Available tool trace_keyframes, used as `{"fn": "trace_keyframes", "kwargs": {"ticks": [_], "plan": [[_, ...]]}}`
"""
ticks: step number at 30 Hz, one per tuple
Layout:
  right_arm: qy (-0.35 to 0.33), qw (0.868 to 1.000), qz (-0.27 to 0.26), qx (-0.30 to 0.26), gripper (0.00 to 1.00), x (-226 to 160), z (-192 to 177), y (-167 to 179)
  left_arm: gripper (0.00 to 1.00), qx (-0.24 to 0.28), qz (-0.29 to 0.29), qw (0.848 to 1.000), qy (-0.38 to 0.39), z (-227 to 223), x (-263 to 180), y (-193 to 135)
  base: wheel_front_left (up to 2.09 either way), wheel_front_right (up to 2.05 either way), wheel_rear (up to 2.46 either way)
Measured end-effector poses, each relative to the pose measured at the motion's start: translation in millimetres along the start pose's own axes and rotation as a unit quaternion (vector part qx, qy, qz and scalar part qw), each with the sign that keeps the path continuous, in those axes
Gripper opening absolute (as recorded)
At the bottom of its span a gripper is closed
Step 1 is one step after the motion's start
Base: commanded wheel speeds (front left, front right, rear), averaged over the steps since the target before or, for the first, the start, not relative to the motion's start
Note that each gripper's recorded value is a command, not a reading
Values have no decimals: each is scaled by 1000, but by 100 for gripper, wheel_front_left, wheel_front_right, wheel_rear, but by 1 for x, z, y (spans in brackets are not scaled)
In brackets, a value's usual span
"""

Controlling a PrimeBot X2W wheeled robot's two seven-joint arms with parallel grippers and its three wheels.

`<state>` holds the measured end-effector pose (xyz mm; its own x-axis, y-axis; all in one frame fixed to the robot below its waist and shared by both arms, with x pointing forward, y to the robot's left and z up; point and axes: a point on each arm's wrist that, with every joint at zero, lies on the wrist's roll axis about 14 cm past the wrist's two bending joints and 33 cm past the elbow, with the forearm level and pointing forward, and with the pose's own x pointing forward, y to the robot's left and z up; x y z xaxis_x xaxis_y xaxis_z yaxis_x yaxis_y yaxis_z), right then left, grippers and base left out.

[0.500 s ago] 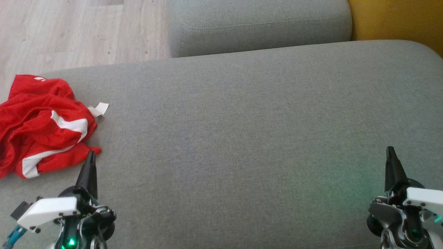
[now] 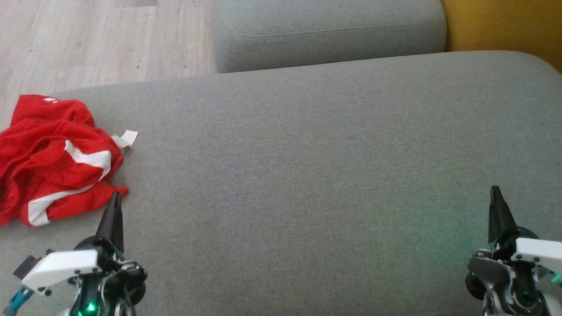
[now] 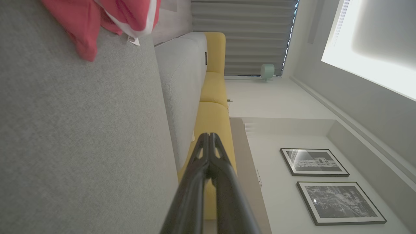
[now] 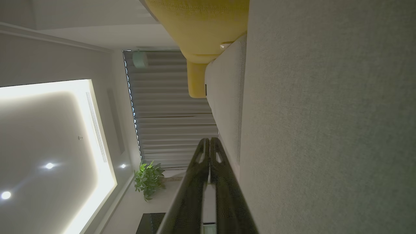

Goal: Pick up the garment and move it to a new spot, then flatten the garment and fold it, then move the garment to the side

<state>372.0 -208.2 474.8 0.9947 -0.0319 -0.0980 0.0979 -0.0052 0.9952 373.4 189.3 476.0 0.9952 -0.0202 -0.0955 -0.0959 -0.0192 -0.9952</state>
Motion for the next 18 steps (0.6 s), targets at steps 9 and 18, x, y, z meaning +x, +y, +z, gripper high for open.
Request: {"fn": "trace_keyframes", "kwargs": {"ticks": [9, 18], "plan": [[0, 1000, 0, 0, 0, 0, 0, 0, 0, 0, 0, 1000, 0, 0, 0, 0, 0, 0, 0], [0, 1000, 0, 0, 0, 0, 0, 0, 0, 0, 0, 1000, 0, 0, 0, 0, 0, 0, 0]]}}
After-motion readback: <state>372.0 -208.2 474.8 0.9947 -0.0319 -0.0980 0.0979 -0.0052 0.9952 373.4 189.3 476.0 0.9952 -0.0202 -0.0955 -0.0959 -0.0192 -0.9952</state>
